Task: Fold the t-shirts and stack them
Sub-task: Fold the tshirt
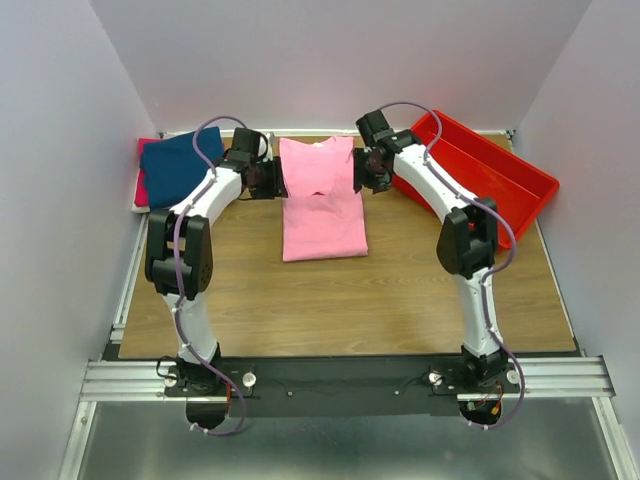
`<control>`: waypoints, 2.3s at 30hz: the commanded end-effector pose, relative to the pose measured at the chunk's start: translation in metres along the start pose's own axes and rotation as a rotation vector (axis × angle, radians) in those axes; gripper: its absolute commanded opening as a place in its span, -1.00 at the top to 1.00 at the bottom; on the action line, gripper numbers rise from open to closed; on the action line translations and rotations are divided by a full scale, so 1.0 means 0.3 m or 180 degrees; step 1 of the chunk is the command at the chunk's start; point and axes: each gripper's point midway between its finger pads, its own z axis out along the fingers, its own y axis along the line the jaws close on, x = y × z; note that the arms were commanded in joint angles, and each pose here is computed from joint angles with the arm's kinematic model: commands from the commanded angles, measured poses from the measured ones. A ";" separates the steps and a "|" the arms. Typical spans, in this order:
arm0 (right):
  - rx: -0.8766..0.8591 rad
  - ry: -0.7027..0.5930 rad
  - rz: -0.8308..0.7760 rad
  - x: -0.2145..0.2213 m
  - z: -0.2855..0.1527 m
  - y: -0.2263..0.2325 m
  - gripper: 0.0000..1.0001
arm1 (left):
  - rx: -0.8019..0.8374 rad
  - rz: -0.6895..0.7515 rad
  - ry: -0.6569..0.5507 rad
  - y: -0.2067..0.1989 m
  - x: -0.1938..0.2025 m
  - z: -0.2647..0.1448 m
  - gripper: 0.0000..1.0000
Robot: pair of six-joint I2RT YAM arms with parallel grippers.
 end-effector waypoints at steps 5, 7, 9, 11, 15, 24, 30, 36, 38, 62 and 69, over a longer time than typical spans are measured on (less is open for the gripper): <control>-0.0229 0.0109 0.0167 0.102 -0.147 -0.005 -0.15 | 0.0233 0.0120 0.0089 -0.022 0.155 -0.071 -0.03; -0.0311 0.0280 0.0237 0.188 -0.124 -0.006 -0.15 | 0.0327 0.0105 0.0115 -0.030 0.204 -0.087 -0.03; -0.0366 0.0376 0.0316 0.259 -0.127 -0.015 -0.15 | 0.0344 0.0059 0.0146 -0.029 0.236 -0.094 -0.03; -0.0455 0.0447 0.0368 0.305 -0.129 -0.010 -0.15 | 0.0331 0.0024 0.0191 -0.019 0.280 -0.101 -0.03; -0.0518 0.0527 0.0464 0.379 -0.115 -0.015 -0.13 | 0.0307 -0.0034 0.0306 0.000 0.357 -0.105 -0.03; -0.0616 0.0690 0.0465 0.429 -0.069 0.005 -0.10 | 0.0280 -0.0085 0.0326 0.006 0.392 -0.127 -0.03; -0.0566 0.0875 0.0425 0.506 -0.041 0.004 -0.09 | 0.0241 -0.0092 0.0372 0.019 0.418 -0.125 -0.03; -0.0379 0.1004 0.0427 0.580 -0.010 -0.048 -0.04 | 0.0226 -0.0132 0.0417 0.026 0.448 -0.126 -0.03; -0.0320 0.1064 0.0397 0.603 0.012 -0.060 0.00 | 0.0222 -0.0136 0.0431 0.028 0.455 -0.127 -0.03; -0.0373 0.1119 0.0216 0.601 0.090 -0.047 0.77 | 0.0549 -0.0244 0.0654 -0.009 0.549 -0.116 -0.05; -0.0364 0.1141 0.0208 0.612 0.090 -0.053 0.77 | 0.0676 -0.0264 0.0615 -0.035 0.529 -0.112 -0.07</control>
